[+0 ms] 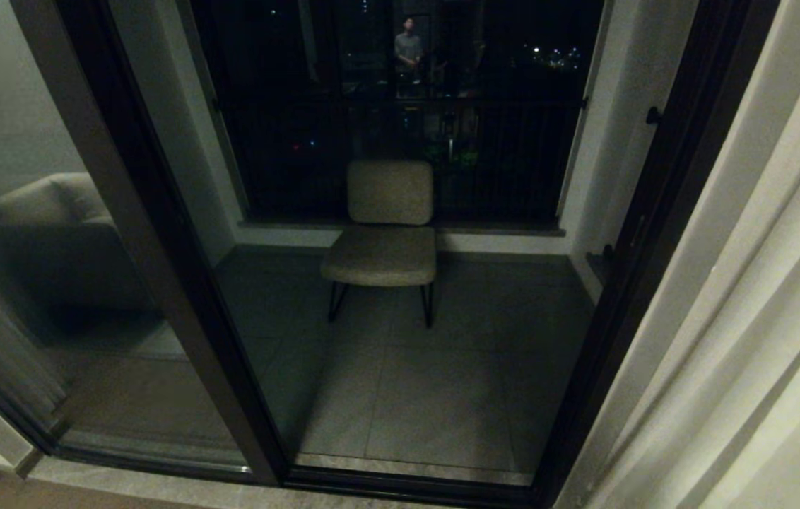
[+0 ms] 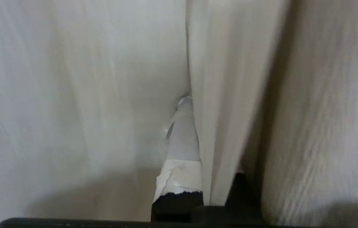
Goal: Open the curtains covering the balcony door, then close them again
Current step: Pull the inner curtains open on both sides
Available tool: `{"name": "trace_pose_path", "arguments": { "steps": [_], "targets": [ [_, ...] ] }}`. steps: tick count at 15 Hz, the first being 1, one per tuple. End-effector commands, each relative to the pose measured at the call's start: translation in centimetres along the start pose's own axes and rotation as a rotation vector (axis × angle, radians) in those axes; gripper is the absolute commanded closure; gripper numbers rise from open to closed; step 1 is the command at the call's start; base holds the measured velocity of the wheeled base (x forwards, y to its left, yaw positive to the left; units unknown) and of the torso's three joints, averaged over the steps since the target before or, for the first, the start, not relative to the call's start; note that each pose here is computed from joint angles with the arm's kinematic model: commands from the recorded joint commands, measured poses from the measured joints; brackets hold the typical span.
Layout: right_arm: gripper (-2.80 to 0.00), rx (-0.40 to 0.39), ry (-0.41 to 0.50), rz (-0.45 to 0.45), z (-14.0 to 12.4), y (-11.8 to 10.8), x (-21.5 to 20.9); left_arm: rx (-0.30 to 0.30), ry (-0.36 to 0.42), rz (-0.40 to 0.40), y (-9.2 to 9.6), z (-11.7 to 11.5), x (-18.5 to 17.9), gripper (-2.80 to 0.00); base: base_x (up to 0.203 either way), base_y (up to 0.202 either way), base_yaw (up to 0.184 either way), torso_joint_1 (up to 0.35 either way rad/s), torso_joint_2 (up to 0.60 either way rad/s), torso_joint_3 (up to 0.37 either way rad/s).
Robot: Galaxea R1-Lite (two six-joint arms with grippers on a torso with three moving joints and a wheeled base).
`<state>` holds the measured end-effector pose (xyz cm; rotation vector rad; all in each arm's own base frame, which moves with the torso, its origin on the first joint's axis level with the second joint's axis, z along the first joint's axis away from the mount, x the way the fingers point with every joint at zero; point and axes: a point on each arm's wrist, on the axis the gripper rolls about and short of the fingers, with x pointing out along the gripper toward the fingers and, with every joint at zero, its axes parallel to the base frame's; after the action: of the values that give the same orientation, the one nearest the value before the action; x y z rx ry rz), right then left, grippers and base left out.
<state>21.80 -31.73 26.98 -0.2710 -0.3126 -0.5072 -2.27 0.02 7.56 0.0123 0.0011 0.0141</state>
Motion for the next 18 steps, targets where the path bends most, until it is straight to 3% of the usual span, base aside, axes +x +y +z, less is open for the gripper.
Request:
{"name": "trace_pose_path", "arguments": {
  "steps": [1, 6, 9, 18],
  "targets": [
    [0.00, -0.015, -0.070, 0.097, 2.9, 2.0, 0.0, 0.000, -0.001, 0.001, 0.0, 0.0, 0.0, 0.00, 0.000, 0.000, 0.000, 0.000, 0.00, 0.000],
    [0.00, 0.062, -0.086, 0.302, 5.6, 7.7, -1.6, 0.000, -0.001, 0.001, 0.0, 0.0, 0.0, 0.00, 0.000, 0.000, 0.000, 0.000, 0.00, 0.000],
    [0.00, 0.096, -0.075, 0.371, 6.1, 10.3, -3.4, 0.000, -0.001, 0.000, 0.0, 0.0, 0.0, 0.00, 0.000, 0.000, 0.000, 0.000, 0.00, 0.000],
    [0.00, 0.135, -0.017, 0.443, 6.8, 12.6, -9.2, 0.000, -0.001, 0.001, 0.0, 0.0, 0.0, 0.00, 0.000, 0.000, 0.000, 0.000, 0.00, 0.000]
  ]
}}
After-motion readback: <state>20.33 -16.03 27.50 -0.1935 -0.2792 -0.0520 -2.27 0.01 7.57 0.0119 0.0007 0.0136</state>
